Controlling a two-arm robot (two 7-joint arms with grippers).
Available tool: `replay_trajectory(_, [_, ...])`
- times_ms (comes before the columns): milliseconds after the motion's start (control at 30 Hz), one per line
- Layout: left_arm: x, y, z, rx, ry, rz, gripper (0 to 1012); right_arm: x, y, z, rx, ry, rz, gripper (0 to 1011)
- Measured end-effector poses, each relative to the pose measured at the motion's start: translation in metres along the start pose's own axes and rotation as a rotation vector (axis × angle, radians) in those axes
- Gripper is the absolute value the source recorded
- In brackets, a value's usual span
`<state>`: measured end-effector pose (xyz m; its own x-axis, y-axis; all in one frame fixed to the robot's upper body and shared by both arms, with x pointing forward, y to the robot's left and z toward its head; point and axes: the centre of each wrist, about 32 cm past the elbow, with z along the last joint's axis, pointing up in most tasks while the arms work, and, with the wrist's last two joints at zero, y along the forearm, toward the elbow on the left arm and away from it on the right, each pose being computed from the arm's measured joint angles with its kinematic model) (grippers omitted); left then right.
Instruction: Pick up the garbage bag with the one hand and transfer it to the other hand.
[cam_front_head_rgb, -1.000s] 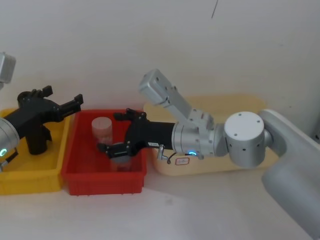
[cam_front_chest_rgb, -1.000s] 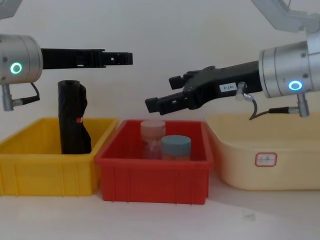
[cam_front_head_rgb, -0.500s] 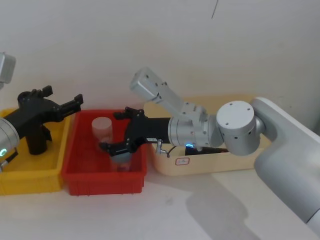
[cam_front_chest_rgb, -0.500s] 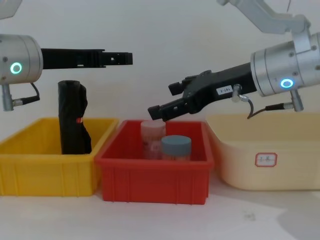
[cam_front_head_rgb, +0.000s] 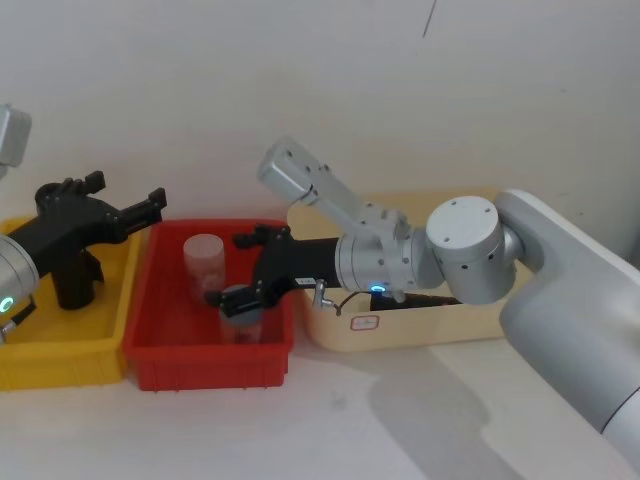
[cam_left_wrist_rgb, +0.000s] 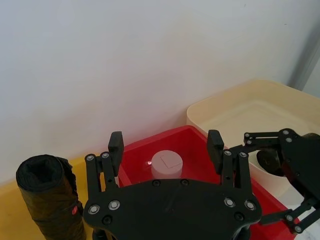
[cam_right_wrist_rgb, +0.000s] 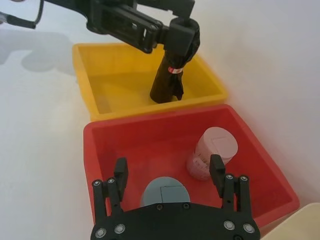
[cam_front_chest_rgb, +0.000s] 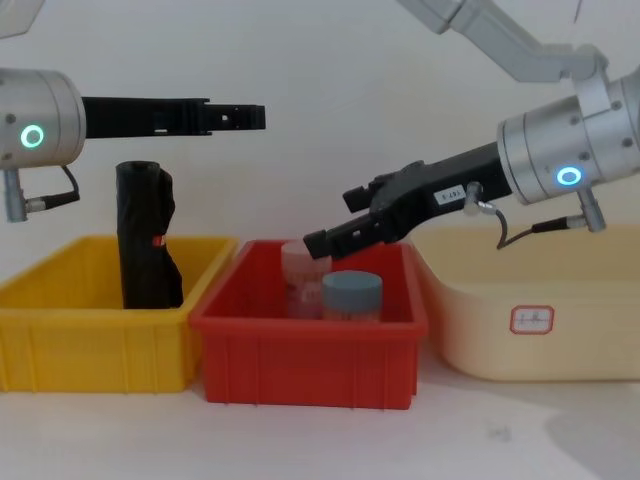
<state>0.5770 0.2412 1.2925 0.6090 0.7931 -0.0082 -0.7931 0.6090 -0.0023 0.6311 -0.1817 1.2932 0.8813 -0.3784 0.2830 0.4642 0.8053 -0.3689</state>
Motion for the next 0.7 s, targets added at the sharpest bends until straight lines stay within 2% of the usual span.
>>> replay_trajectory(400, [0.0, 0.0, 0.0, 0.0, 0.0, 0.0, 1000, 0.006, 0.006, -0.009, -0.037, 0.027, 0.01, 1001])
replay_trajectory(700, [0.0, 0.0, 0.0, 0.0, 0.0, 0.0, 1000, 0.007, 0.008, -0.014, -0.062, 0.027, 0.032, 1001])
